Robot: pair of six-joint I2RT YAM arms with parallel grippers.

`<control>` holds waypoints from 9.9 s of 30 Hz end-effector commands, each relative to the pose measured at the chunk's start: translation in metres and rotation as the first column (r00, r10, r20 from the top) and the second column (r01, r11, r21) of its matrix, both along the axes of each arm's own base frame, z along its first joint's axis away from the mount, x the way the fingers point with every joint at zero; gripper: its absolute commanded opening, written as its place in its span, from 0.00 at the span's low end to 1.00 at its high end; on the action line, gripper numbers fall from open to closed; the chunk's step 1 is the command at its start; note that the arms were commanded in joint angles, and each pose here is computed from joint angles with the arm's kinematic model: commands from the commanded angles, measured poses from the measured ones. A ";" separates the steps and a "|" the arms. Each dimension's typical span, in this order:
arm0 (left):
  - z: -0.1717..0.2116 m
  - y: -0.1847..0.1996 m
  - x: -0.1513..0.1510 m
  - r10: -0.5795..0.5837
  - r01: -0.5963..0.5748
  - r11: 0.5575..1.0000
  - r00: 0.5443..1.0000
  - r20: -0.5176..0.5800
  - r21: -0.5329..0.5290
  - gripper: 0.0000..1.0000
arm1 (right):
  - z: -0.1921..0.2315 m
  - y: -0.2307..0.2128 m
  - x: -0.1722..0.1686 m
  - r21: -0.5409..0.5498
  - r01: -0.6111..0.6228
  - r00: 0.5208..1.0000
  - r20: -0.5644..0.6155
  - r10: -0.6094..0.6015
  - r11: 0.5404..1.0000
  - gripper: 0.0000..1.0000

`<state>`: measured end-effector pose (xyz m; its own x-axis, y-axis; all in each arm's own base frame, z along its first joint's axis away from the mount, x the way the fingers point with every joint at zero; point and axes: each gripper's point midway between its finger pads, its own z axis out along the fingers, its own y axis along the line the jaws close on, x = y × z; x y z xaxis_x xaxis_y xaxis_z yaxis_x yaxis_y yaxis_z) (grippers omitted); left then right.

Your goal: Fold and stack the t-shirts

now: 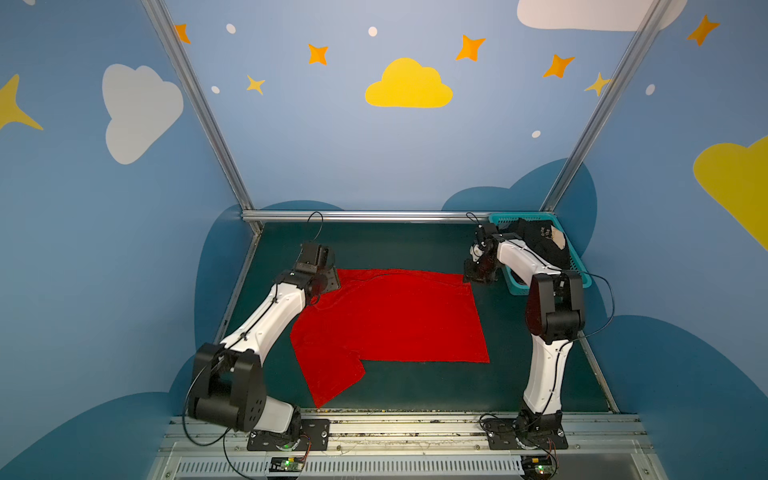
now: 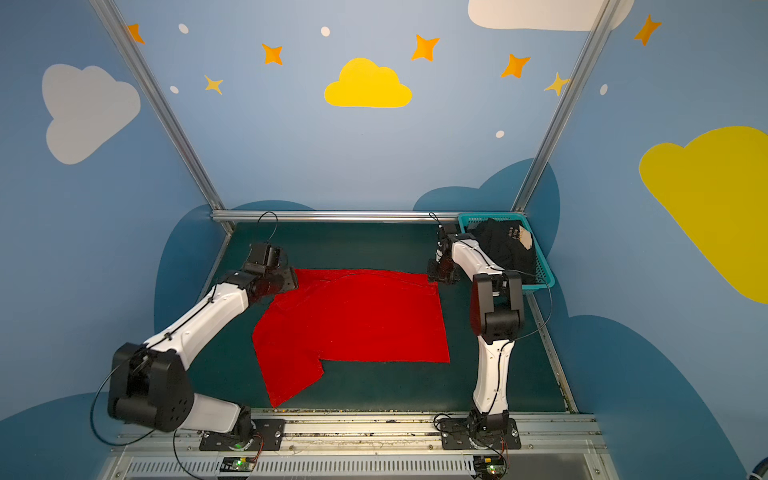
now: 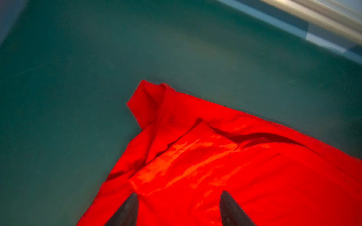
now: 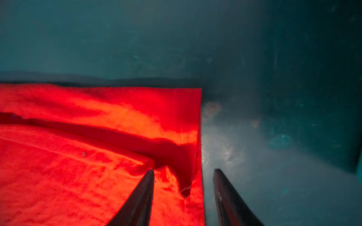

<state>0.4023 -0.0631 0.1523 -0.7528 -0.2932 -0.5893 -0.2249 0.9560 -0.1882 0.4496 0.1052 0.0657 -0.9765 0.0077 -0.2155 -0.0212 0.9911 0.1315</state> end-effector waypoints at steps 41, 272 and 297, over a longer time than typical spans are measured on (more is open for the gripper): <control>-0.098 -0.047 0.068 -0.162 0.159 0.987 0.917 -0.366 -0.039 0.09 | -0.007 0.051 -0.007 0.229 -0.064 0.997 -0.035 0.074 0.971 0.45; -0.073 0.084 0.113 0.052 -0.079 0.774 0.997 -0.062 -0.628 0.38 | -0.072 0.040 -0.031 0.223 0.114 0.958 -0.282 -0.048 0.968 0.00; -0.087 0.082 0.108 0.033 -0.100 0.797 0.992 -0.122 -0.595 0.36 | -0.076 0.041 -0.038 0.196 0.117 0.951 -0.305 -0.053 0.974 0.00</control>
<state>0.5133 0.0323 0.0716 -0.7289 -0.6478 -0.2215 -0.3514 0.6317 -0.6910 0.4414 0.1468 0.0200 -0.9918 0.1234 -0.0322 0.1013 0.9160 0.3881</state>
